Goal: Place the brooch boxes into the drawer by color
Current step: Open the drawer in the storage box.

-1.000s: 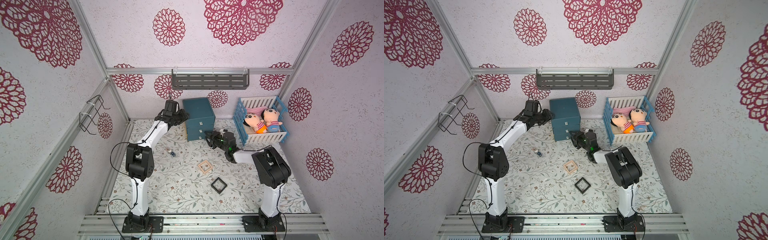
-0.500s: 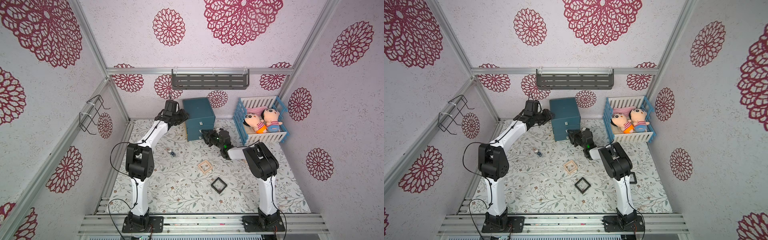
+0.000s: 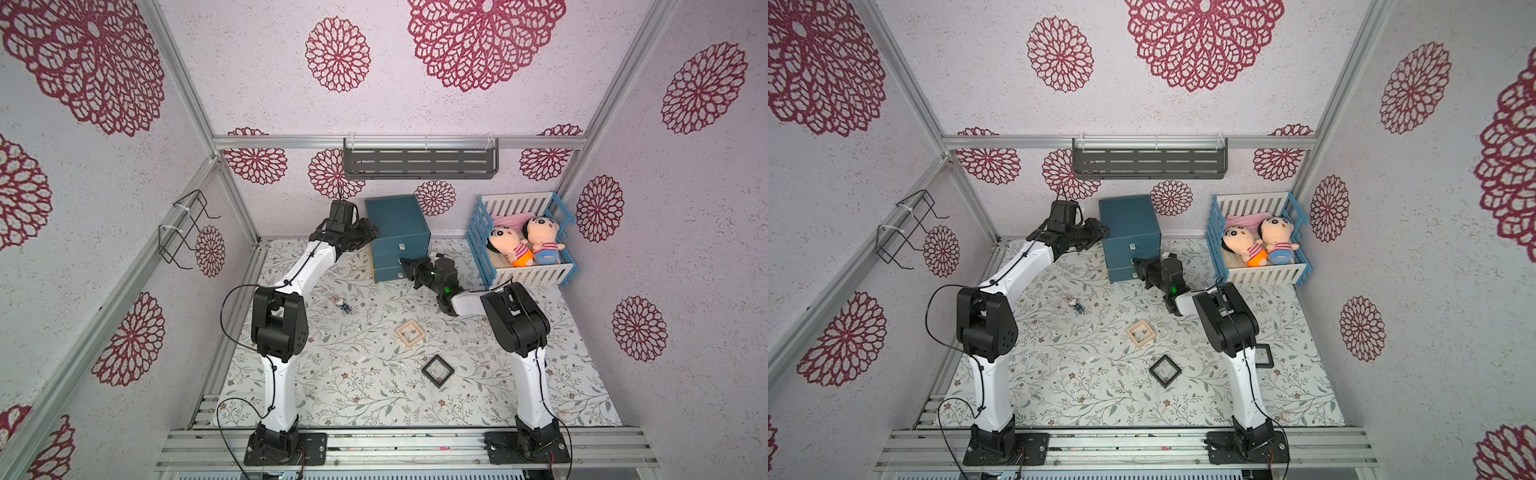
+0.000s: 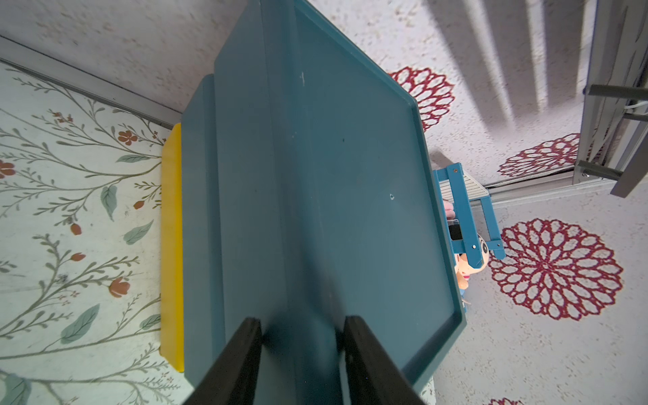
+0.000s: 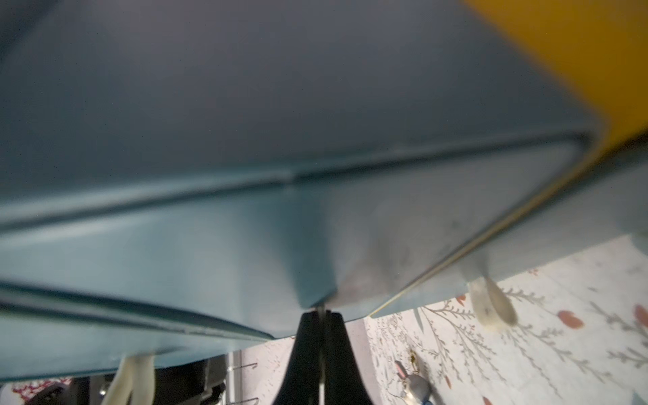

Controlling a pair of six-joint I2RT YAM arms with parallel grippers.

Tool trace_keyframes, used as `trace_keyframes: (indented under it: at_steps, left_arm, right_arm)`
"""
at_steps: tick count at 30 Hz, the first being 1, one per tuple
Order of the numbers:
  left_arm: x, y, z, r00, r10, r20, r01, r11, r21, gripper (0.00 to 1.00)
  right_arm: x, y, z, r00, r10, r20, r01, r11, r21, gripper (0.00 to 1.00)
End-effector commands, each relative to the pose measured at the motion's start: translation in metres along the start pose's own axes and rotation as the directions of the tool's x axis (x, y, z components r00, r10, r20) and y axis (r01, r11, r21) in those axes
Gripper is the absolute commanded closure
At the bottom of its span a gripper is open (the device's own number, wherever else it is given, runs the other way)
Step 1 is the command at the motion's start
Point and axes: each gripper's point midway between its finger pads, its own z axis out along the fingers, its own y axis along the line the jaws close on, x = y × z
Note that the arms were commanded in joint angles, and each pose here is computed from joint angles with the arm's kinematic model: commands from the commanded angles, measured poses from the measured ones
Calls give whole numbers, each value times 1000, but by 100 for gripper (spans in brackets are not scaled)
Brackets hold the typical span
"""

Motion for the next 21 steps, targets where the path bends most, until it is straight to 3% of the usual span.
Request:
trace_keyframes:
  at_steps: [1,21]
  left_arm:
    - [8,-9,-9,1000,14,-25,-14,1000,0,56]
    - [9,-8,-13,1000,13,-22,-13,1000,-4,56]
  right_arm:
    - [2,15,0,1000,-14,13,14,999,-40,100]
    - [41,37,-66,1000,-8,5,8,996,-86,100]
